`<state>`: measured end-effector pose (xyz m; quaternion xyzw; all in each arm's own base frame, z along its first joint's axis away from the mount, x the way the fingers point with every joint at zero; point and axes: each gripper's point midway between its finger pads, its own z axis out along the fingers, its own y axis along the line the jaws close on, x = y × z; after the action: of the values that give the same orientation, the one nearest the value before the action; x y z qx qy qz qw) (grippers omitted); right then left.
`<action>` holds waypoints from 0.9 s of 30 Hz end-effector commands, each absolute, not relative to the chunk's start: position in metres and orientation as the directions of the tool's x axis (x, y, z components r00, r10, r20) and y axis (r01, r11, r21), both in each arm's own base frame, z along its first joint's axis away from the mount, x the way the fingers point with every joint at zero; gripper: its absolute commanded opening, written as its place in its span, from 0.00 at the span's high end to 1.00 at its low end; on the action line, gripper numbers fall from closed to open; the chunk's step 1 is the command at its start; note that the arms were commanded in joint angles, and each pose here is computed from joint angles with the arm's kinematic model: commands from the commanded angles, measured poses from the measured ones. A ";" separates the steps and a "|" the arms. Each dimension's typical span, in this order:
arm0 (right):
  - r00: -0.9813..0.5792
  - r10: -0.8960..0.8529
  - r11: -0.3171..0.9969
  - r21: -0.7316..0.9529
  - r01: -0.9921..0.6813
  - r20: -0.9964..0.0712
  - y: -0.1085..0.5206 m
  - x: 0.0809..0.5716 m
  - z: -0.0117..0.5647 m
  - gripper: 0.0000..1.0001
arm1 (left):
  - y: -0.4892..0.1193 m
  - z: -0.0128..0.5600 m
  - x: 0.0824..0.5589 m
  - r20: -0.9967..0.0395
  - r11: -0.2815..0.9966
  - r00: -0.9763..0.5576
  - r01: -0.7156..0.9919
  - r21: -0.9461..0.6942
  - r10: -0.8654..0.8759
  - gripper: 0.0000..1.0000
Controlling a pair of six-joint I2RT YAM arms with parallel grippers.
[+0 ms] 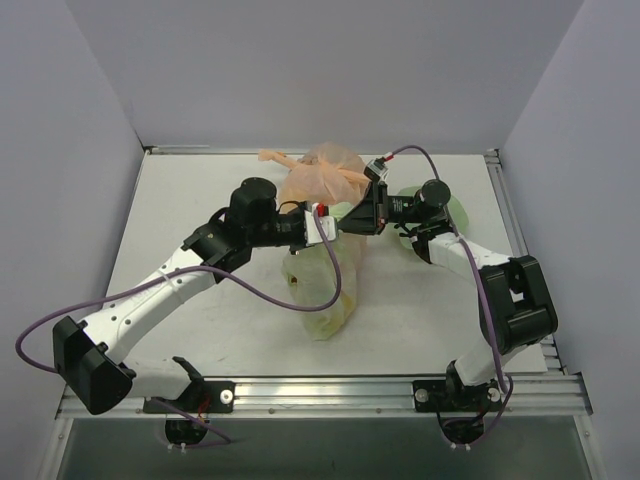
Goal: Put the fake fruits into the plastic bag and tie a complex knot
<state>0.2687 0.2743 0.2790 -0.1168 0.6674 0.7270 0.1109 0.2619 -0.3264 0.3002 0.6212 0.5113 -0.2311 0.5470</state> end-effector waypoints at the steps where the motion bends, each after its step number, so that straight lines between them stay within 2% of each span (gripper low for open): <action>1: -0.880 -0.004 -0.159 0.869 -0.469 -0.475 0.273 0.254 0.312 1.00 | -0.331 0.313 0.269 -0.839 0.148 0.403 0.865 0.480 0.365 0.95; 2: -0.875 -0.005 -0.166 0.863 -0.477 -0.484 0.273 0.254 0.313 0.98 | -0.330 0.311 0.269 -0.840 0.147 0.399 0.867 0.476 0.369 1.00; 3: -0.875 -0.002 -0.166 0.863 -0.477 -0.484 0.272 0.256 0.313 0.93 | -0.329 0.313 0.267 -0.839 0.148 0.404 0.865 0.480 0.364 1.00; 4: -0.879 -0.003 -0.169 0.866 -0.470 -0.477 0.271 0.257 0.314 0.76 | -0.329 0.313 0.266 -0.843 0.146 0.399 0.868 0.474 0.361 1.00; 5: -0.870 -0.012 -0.169 0.858 -0.485 -0.494 0.269 0.257 0.314 0.66 | -0.329 0.312 0.263 -0.844 0.138 0.398 0.872 0.470 0.359 1.00; 7: -0.855 -0.014 -0.162 0.845 -0.509 -0.518 0.264 0.265 0.317 0.39 | -0.328 0.313 0.256 -0.854 0.122 0.391 0.883 0.453 0.342 1.00; 8: -0.839 -0.023 -0.163 0.830 -0.534 -0.544 0.260 0.266 0.321 0.35 | -0.328 0.314 0.254 -0.861 0.114 0.383 0.890 0.441 0.334 1.00; 11: -0.794 -0.054 -0.144 0.791 -0.594 -0.606 0.241 0.278 0.327 0.29 | -0.329 0.318 0.246 -0.879 0.103 0.365 0.905 0.412 0.306 1.00; 14: -0.763 -0.044 -0.096 0.763 -0.639 -0.645 0.219 0.297 0.328 0.30 | -0.329 0.321 0.244 -0.897 0.109 0.335 0.919 0.378 0.288 1.00; 17: -0.681 -0.110 -0.076 0.690 -0.720 -0.724 0.208 0.298 0.331 0.34 | -0.329 0.327 0.245 -0.922 0.119 0.292 0.937 0.329 0.253 1.00; 20: -0.640 -0.093 -0.057 0.646 -0.761 -0.762 0.199 0.306 0.342 0.33 | -0.330 0.331 0.246 -0.941 0.118 0.249 0.953 0.281 0.230 1.00; 23: -0.704 -0.092 -0.040 0.709 -0.704 -0.704 0.197 0.318 0.358 0.26 | -0.329 0.332 0.251 -0.957 0.129 0.193 0.966 0.224 0.218 1.00; 24: -0.766 -0.098 -0.034 0.771 -0.636 -0.636 0.199 0.330 0.352 0.26 | -0.329 0.332 0.253 -0.960 0.132 0.178 0.969 0.209 0.217 1.00; 25: -0.855 -0.093 -0.021 0.860 -0.510 -0.510 0.199 0.335 0.355 0.24 | -0.328 0.331 0.255 -0.963 0.138 0.162 0.971 0.194 0.216 1.00; 27: -0.889 -0.074 -0.037 0.892 -0.451 -0.453 0.204 0.332 0.354 0.21 | -0.327 0.332 0.257 -0.963 0.143 0.162 0.970 0.195 0.215 1.00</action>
<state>0.3732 0.2080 0.3698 -0.0808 0.6594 0.7308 0.1567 0.2565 -0.3213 0.2971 0.5603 0.5677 -0.3321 0.5035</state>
